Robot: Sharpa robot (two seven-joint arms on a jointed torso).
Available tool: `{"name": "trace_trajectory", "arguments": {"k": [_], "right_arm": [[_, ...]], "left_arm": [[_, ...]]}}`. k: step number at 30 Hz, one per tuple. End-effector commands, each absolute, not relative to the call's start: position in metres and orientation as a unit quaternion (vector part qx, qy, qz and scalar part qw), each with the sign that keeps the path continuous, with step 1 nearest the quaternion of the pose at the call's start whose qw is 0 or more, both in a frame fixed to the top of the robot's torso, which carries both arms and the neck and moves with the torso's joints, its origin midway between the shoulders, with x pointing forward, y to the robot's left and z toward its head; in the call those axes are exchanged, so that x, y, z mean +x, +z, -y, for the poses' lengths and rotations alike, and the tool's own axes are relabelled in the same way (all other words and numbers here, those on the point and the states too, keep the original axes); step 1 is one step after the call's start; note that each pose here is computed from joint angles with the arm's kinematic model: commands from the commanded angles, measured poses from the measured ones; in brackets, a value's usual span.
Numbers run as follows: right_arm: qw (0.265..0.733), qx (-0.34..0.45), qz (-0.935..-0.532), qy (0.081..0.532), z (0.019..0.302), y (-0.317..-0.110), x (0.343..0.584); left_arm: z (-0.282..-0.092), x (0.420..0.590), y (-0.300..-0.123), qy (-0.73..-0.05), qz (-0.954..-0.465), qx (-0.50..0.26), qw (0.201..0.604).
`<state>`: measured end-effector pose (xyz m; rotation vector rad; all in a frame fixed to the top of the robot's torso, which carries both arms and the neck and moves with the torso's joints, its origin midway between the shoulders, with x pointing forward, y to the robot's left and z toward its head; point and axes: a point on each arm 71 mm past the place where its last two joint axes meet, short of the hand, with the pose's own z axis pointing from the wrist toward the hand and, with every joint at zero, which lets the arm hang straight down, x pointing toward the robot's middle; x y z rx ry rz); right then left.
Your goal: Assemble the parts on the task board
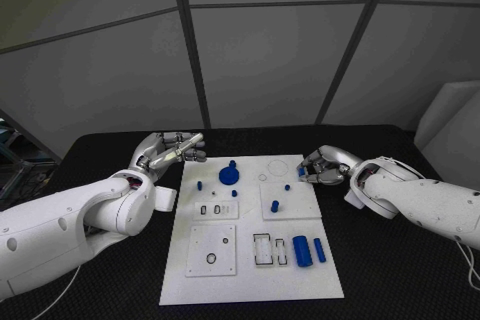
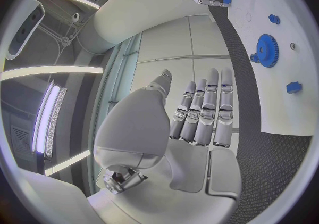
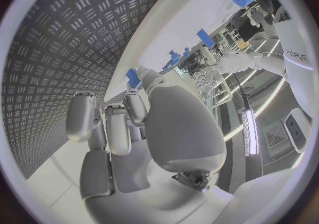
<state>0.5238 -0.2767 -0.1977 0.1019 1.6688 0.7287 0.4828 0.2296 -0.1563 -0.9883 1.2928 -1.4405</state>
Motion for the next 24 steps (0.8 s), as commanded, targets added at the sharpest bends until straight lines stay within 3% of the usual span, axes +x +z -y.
{"name": "trace_trajectory", "arguments": {"k": [1, 18, 24], "right_arm": [[0.612, 0.039, -0.724, 0.316, 0.276, -0.197, 0.524], [0.635, 0.041, -0.700, 0.325, 0.271, -0.190, 0.520], [0.636, 0.037, -0.685, 0.353, 0.253, -0.176, 0.508]], "left_arm": [[-0.229, 0.483, -0.155, -0.591, -0.527, -0.399, 0.463], [-0.231, 0.483, -0.156, -0.590, -0.527, -0.400, 0.464], [-0.234, 0.483, -0.156, -0.588, -0.525, -0.405, 0.464]]}}
